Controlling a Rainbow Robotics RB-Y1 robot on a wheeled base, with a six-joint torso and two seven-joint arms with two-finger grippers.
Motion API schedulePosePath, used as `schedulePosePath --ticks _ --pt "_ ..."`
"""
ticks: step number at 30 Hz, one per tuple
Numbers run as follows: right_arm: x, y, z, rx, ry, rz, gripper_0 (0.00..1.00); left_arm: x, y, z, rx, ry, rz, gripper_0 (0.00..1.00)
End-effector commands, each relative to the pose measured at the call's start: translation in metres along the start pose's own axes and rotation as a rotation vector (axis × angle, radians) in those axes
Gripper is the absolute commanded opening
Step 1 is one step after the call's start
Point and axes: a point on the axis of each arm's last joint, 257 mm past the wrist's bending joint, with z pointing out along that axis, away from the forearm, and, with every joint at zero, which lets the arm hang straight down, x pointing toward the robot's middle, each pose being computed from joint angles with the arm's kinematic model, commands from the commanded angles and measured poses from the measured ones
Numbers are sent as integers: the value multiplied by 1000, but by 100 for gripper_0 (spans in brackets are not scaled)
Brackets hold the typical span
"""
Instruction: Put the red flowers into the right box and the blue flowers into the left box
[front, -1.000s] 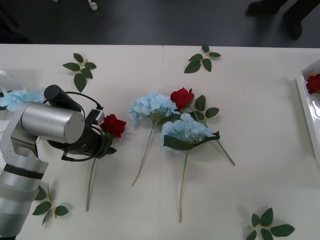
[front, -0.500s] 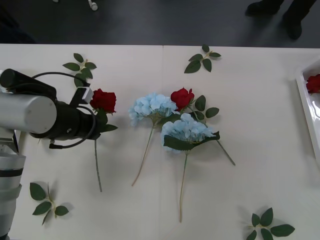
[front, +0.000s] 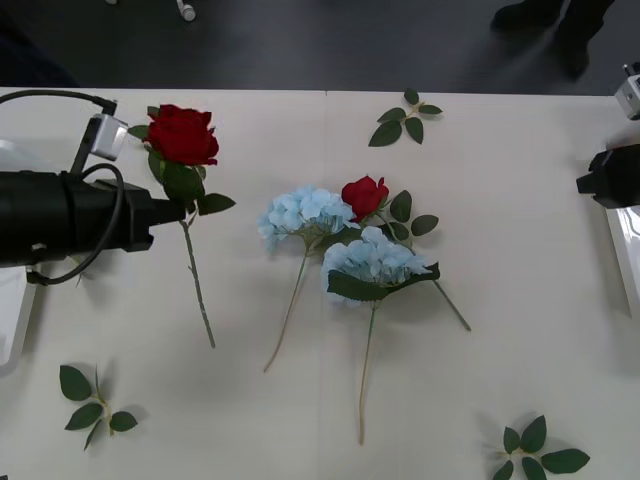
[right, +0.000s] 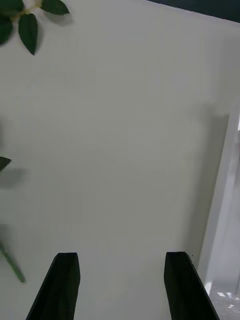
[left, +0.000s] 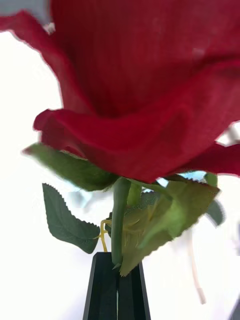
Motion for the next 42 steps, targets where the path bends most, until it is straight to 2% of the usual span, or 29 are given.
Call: schedulePosePath --ticks 1,6,11,19,25,31,42 --pt "-33 -2 -43 -56 -79 32 49 -13 -26 -14 85 -72 188 0" --pt "-46 20 -66 -171 -109 15 49 -28 -57 -25 199 -187 291 0" --pt "-51 64 -63 -311 -191 -19 49 -37 -85 -34 293 -282 396 0" --pt "-26 138 -50 -467 -302 -102 49 -59 -129 -57 436 -476 489 0" --pt "-18 200 -67 -616 -432 -144 49 -66 -152 -67 507 -592 521 0" --pt "-13 254 -94 -739 -501 -205 49 -70 -171 -68 562 -646 516 0" --pt "-12 338 -111 -911 -563 -330 49 -67 -189 -59 603 -642 532 0"
